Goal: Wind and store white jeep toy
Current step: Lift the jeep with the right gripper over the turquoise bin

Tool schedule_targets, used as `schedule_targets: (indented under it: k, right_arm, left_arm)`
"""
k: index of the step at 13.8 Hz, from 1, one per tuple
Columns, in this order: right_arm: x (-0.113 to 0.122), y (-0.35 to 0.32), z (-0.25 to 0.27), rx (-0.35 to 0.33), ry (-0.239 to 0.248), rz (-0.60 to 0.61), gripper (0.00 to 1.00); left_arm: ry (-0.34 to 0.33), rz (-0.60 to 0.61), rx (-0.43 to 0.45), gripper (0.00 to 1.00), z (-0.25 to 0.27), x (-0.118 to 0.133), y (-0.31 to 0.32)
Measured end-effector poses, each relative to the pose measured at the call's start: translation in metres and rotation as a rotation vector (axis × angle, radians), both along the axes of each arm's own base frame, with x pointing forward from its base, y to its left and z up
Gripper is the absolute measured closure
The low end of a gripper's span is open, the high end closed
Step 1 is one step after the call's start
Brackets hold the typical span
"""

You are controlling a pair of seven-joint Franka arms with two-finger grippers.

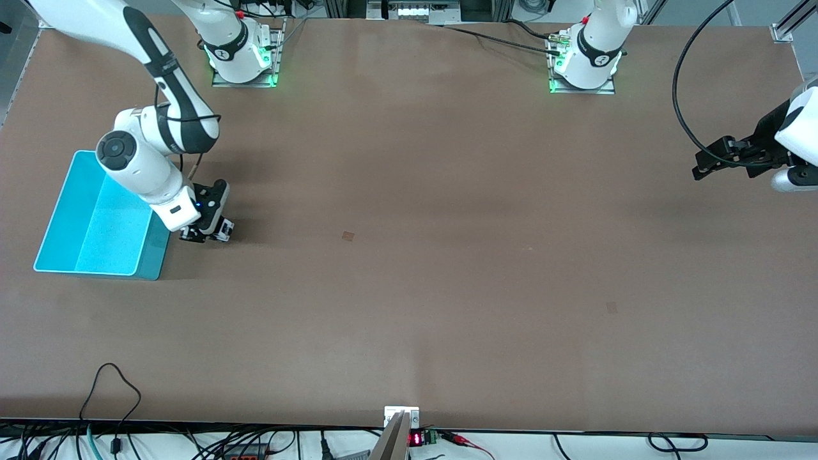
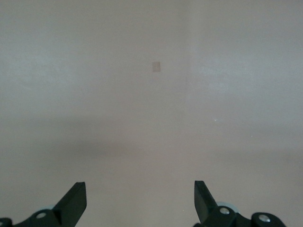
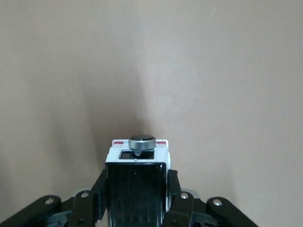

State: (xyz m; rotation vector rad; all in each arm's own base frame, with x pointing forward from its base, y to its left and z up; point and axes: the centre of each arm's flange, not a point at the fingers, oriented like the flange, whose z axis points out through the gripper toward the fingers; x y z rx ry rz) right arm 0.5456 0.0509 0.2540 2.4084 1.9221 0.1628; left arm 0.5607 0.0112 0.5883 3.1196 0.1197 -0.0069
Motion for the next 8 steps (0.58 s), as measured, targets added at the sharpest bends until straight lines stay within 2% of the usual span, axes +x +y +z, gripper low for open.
schedule_targets:
  k: [4,8]
  right_arm:
    - [0.008,0.003,0.052,-0.003,-0.036,-0.206,0.48]
    - [0.003,-0.014,0.113,-0.037,-0.023,-0.455,0.48]
  left_arm:
    - [0.001,0.006,0.0,0.0,0.0,0.0,0.003]
    - [0.001,0.006,0.0,0.0,0.0,0.0,0.003]
